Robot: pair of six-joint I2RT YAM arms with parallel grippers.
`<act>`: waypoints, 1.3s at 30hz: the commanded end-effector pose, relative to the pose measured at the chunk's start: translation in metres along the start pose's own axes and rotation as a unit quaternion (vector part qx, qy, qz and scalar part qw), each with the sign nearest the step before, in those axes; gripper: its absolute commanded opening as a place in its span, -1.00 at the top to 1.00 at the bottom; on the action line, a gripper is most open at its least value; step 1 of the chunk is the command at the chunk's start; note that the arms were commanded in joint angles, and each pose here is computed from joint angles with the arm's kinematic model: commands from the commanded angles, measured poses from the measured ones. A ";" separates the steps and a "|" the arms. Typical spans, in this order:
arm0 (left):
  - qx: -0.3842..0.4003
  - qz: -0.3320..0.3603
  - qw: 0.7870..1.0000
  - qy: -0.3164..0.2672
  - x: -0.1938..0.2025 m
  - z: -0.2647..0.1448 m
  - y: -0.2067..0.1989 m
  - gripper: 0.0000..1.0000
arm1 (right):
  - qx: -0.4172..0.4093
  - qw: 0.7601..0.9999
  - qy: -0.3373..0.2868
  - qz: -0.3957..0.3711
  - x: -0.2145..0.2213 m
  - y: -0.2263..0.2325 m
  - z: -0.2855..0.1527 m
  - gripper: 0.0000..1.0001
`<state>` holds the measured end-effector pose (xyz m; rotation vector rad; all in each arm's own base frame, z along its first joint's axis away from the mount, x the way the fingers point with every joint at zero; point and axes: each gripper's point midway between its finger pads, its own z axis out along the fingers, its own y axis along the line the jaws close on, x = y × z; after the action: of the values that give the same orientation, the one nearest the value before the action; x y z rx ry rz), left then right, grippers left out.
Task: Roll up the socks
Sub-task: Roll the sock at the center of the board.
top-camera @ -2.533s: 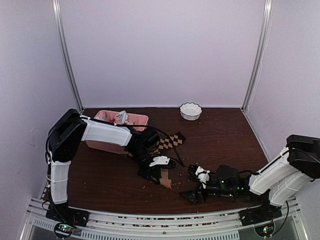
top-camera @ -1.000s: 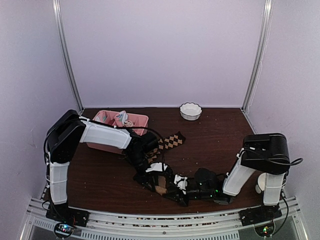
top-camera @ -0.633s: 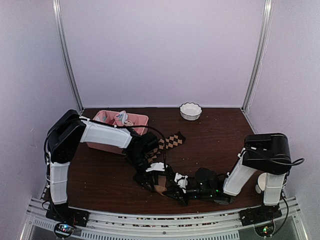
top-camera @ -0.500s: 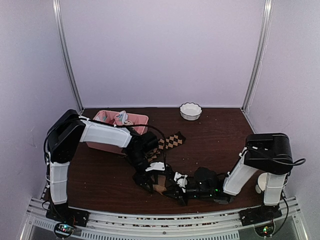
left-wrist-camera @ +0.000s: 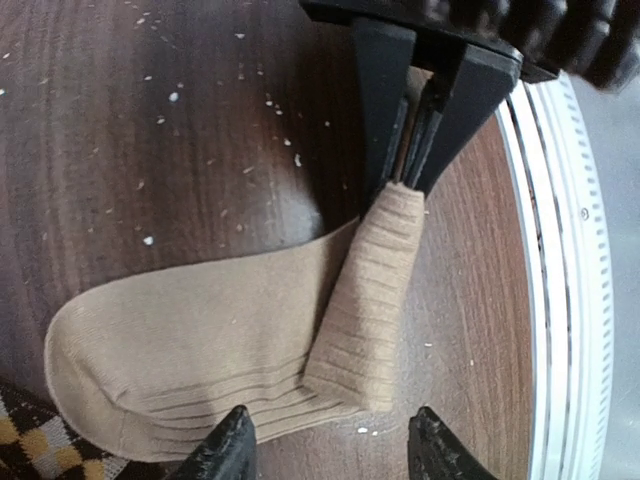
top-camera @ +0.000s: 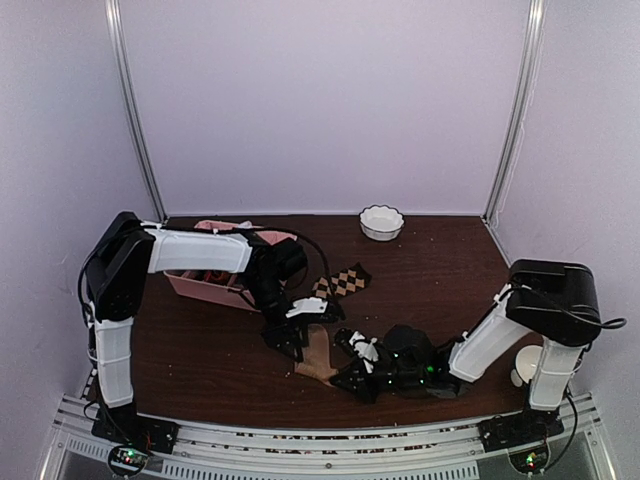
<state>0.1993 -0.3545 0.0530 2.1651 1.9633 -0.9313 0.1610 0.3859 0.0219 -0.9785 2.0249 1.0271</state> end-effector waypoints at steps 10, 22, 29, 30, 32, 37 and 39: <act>-0.104 -0.008 0.994 0.031 -0.008 0.008 0.068 0.12 | 0.041 0.992 0.106 0.052 0.056 -0.016 -0.022 1.00; -0.084 0.022 0.995 0.044 -0.022 0.048 0.067 0.15 | 0.012 0.995 0.098 -0.030 0.043 0.002 -0.024 1.00; -0.061 0.032 0.997 0.034 -0.037 0.052 0.059 0.15 | 0.008 0.992 0.122 -0.042 0.046 0.003 -0.014 1.00; -0.058 0.033 0.997 0.031 -0.039 0.052 0.058 0.14 | 0.009 0.991 0.125 -0.042 0.046 0.003 -0.013 1.00; -0.051 0.035 0.998 0.029 -0.041 0.053 0.054 0.14 | 0.010 0.991 0.128 -0.039 0.046 0.002 -0.010 1.00; -0.035 0.031 0.998 0.032 -0.037 0.057 0.048 0.14 | 0.031 0.986 0.162 0.031 0.061 -0.013 -0.002 1.00; -0.035 0.030 0.998 0.031 -0.037 0.056 0.047 0.14 | 0.040 0.982 0.172 0.061 0.072 -0.018 -0.002 1.00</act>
<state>0.2356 -0.4240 0.0217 2.1843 1.8800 -0.7321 0.1541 0.3916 0.0214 -1.1039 2.0920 0.9795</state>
